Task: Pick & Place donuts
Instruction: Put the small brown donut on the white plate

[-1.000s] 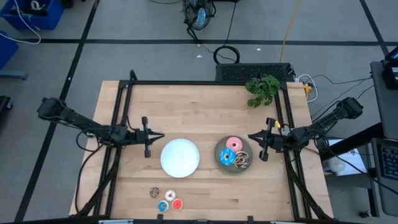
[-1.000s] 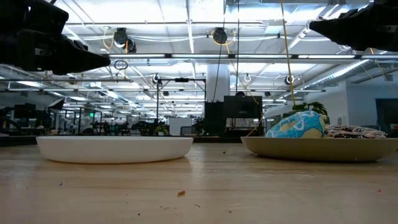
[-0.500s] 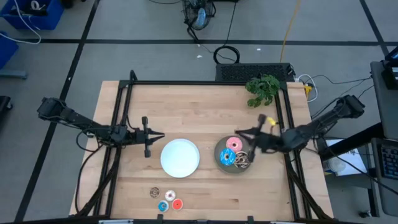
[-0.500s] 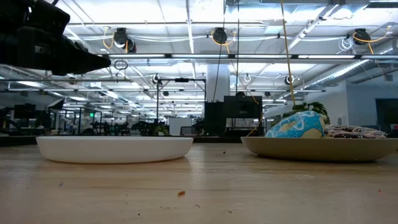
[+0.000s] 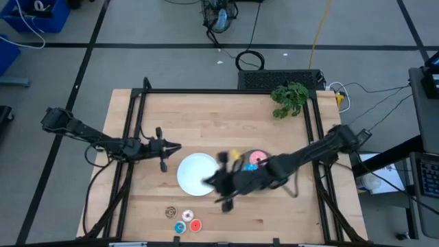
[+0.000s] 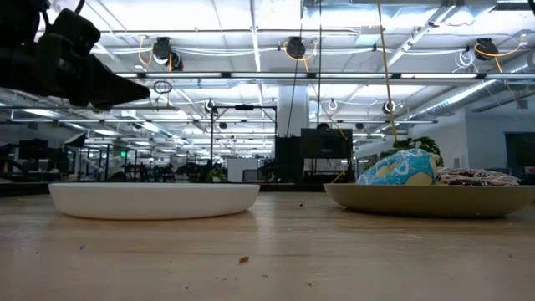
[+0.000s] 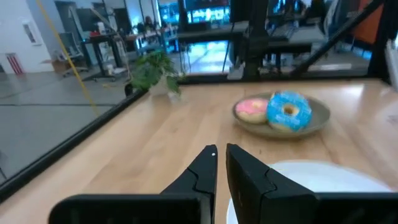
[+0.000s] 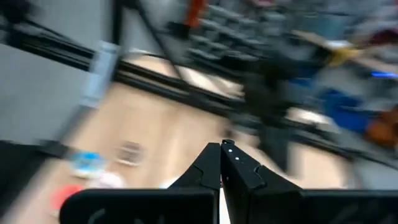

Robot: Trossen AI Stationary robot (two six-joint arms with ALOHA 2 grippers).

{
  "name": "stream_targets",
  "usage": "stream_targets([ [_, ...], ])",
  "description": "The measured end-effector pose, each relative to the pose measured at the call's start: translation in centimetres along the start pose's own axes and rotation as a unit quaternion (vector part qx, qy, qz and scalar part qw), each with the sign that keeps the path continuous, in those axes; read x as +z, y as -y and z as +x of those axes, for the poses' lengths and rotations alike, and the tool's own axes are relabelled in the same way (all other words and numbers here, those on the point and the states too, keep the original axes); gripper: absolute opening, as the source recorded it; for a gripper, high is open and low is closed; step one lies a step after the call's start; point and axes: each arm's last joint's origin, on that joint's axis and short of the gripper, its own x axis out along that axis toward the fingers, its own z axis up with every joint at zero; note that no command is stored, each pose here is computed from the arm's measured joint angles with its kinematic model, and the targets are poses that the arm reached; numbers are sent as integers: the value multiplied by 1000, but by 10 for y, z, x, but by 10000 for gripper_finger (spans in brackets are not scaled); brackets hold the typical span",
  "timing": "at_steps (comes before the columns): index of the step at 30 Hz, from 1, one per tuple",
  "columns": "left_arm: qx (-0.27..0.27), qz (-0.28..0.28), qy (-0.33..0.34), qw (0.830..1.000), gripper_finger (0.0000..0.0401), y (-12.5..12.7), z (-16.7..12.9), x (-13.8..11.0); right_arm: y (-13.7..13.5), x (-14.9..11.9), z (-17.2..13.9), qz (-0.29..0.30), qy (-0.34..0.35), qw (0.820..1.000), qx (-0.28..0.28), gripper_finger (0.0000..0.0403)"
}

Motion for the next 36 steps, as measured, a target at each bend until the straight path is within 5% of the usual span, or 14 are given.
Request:
stream_targets([
  [7,0,-11,-6,1000,42,0,0,-1,-26,-20,65,49,-42,996,65,0],
  [19,0,-17,-4,1000,42,0,0,-1,-74,-101,123,-9,-167,976,143,0],
  [28,0,-26,-14,1000,42,0,0,-3,-84,-98,124,-19,-133,971,200,9],
  [36,-1,-29,-21,999,42,0,0,-4,-89,-86,125,12,-79,979,189,23],
])
